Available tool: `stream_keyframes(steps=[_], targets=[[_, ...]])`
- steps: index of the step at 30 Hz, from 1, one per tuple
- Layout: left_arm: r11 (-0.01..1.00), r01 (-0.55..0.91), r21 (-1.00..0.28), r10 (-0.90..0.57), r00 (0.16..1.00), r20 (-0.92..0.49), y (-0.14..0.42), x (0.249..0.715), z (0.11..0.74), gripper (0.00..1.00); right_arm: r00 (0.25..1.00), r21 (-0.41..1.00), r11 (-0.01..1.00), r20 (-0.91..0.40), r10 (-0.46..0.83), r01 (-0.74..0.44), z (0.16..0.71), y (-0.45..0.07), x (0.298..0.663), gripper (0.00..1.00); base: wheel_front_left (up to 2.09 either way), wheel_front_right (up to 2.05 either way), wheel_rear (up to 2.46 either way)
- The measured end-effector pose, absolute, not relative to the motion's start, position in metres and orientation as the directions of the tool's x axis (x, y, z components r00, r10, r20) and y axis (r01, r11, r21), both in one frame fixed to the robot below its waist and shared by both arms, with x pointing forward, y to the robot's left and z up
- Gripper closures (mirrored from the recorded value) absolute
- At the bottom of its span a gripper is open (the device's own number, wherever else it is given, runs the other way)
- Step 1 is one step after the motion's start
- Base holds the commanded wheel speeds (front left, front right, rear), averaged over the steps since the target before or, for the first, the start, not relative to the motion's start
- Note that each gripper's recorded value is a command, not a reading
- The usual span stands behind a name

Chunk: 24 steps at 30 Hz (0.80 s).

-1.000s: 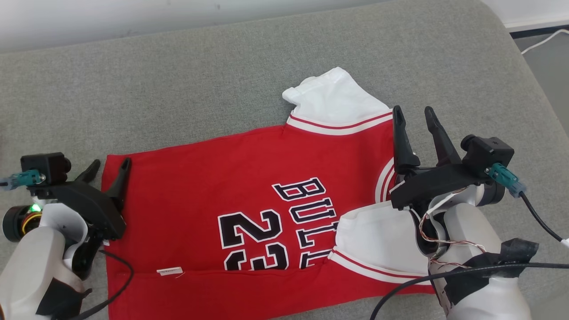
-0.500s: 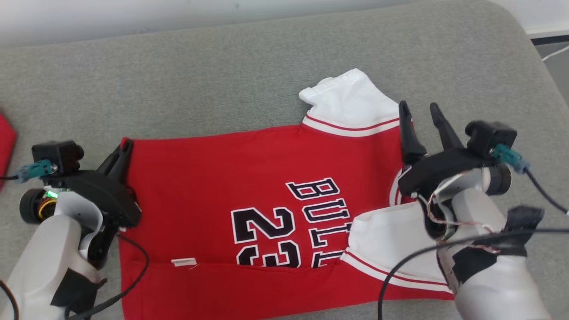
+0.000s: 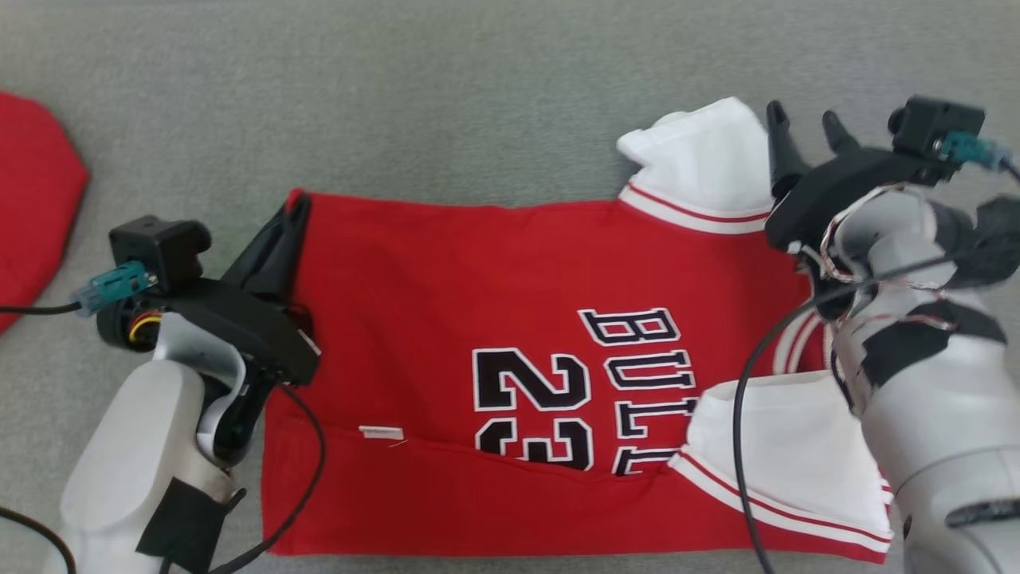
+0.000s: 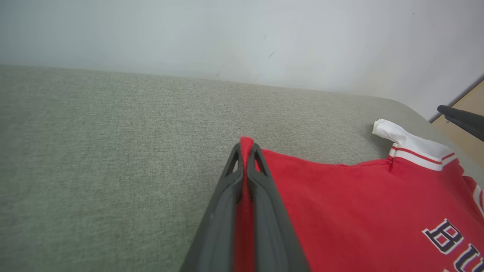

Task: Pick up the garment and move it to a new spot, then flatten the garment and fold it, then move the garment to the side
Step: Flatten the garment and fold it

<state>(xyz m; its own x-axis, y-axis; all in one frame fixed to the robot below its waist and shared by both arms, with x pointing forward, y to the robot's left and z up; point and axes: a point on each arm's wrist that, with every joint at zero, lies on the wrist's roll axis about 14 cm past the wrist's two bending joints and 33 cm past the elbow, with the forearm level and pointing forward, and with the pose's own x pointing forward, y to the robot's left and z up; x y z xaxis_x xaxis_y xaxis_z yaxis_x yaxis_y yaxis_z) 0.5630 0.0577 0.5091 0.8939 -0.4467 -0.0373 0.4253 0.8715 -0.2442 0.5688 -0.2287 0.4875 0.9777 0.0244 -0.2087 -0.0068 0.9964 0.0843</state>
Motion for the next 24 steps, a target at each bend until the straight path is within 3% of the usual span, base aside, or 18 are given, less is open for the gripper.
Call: stream_keyframes(steps=[18,19,20,21,24], targets=[[0.879,0.402,-0.258,-0.431,0.900,-0.068,0.070,0.559,0.483,1.00,0.916,0.069,0.997,-0.402,0.010,0.019,0.425,-0.225,0.622,0.00,0.00,0.00,0.00],[0.880,0.399,-0.258,-0.429,0.900,-0.072,0.071,0.559,0.481,1.00,0.912,0.059,0.998,-0.411,0.012,0.013,0.422,-0.224,0.623,0.38,0.00,0.00,0.00],[0.881,0.396,-0.258,-0.428,0.901,-0.076,0.072,0.559,0.480,1.00,0.908,0.051,0.999,-0.418,0.013,0.009,0.419,-0.223,0.624,0.87,0.00,0.00,0.00],[0.882,0.395,-0.257,-0.426,0.901,-0.079,0.073,0.559,0.479,1.00,0.906,0.046,0.999,-0.422,0.013,0.007,0.418,-0.224,0.624,1.00,0.00,0.00,0.00],[0.884,0.390,-0.257,-0.423,0.903,-0.083,0.074,0.558,0.477,1.00,0.914,0.023,1.000,-0.405,0.011,-0.002,0.422,-0.225,0.627,1.00,0.00,0.00,0.00]])
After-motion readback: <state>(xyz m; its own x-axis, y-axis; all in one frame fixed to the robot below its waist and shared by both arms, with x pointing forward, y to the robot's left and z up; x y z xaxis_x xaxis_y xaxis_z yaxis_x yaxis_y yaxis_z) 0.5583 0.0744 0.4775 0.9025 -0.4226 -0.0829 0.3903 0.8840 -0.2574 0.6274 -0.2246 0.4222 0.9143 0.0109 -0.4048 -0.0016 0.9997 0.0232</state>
